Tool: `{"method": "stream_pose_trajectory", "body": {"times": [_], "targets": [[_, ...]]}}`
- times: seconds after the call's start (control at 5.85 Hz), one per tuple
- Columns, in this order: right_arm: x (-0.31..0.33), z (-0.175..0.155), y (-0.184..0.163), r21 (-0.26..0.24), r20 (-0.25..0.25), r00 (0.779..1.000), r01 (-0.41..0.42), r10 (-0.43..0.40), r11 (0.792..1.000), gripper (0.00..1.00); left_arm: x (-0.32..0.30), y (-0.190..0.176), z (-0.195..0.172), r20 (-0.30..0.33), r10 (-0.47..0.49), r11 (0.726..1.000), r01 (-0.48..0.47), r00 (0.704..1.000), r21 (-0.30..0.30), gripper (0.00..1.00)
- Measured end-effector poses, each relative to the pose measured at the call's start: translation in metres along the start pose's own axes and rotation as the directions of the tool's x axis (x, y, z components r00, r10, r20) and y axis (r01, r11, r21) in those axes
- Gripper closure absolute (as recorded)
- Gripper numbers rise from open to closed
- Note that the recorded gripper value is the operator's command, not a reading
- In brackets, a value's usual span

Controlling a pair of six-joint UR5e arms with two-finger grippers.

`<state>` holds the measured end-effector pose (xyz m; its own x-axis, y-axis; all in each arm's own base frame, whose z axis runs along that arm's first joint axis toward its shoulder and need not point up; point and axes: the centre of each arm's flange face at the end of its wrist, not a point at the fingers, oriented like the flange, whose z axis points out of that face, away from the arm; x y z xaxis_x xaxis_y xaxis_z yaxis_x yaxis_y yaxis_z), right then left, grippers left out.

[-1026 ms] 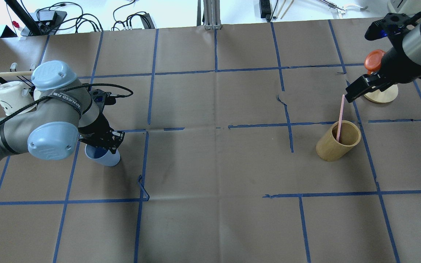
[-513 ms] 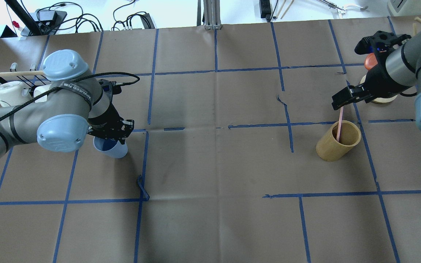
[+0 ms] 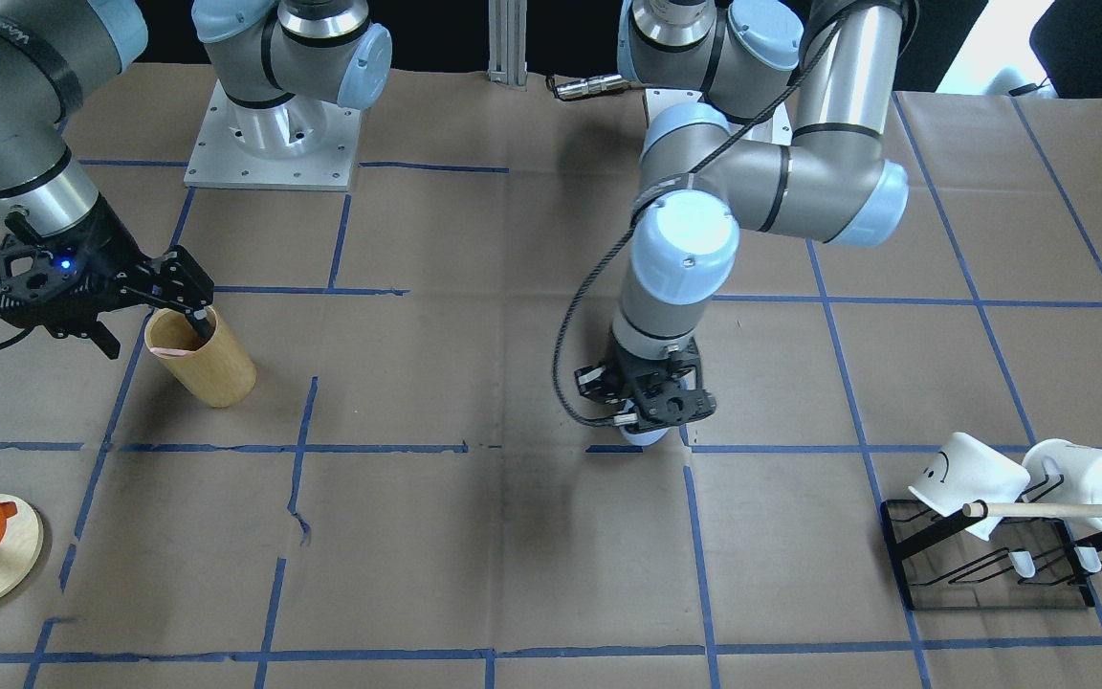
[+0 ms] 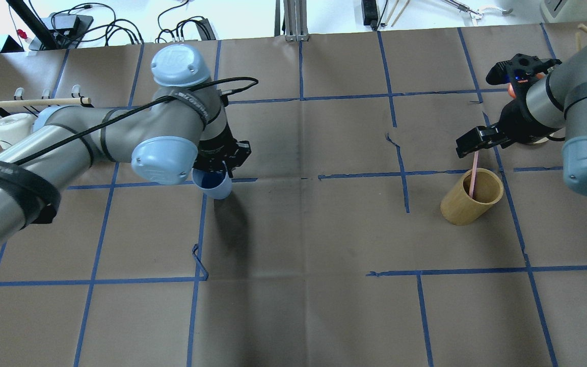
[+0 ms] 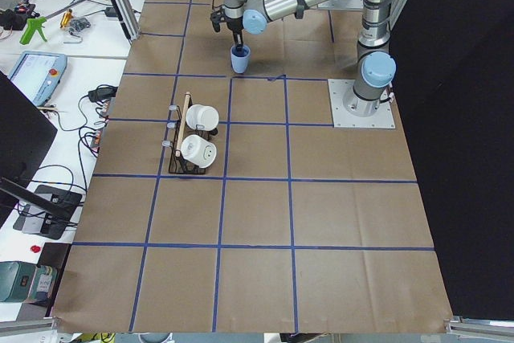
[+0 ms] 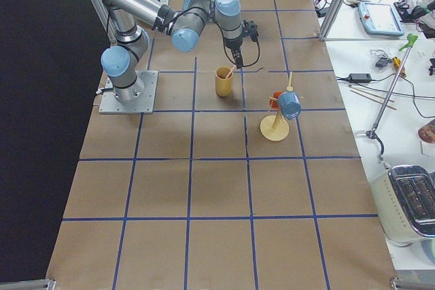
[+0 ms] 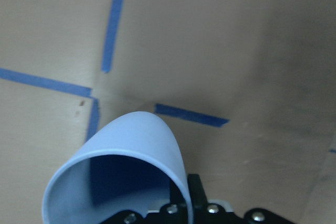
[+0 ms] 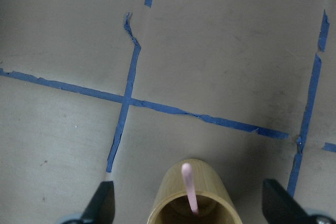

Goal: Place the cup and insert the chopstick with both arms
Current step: 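Carry blue cup toward table center while right gripper grasps pink chopstick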

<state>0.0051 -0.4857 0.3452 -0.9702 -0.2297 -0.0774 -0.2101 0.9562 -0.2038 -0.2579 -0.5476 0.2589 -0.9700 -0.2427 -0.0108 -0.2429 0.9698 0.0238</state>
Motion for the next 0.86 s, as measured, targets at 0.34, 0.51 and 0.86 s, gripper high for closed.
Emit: {"method": "stream_pose_trajectory", "body": {"times": [0.34,0.51,0.86], "targets": [[0.001,0.004,-0.003,0.009,-0.001,1.000,0.002,-0.002,1.000,0.58,0.086,0.008,0.003,-0.019,-0.002,0.999,0.003,1.000,0.034,1.00],[-0.001,0.004,-0.004,0.012,-0.001,1.000,0.007,-0.007,1.000,0.72,0.103,0.018,0.003,-0.024,0.013,0.999,-0.012,1.000,0.036,1.00],[-0.004,0.001,-0.007,0.025,-0.007,1.000,0.019,-0.019,1.000,0.91,0.117,0.030,0.003,-0.033,0.035,0.999,-0.034,0.999,0.029,0.98]]}}
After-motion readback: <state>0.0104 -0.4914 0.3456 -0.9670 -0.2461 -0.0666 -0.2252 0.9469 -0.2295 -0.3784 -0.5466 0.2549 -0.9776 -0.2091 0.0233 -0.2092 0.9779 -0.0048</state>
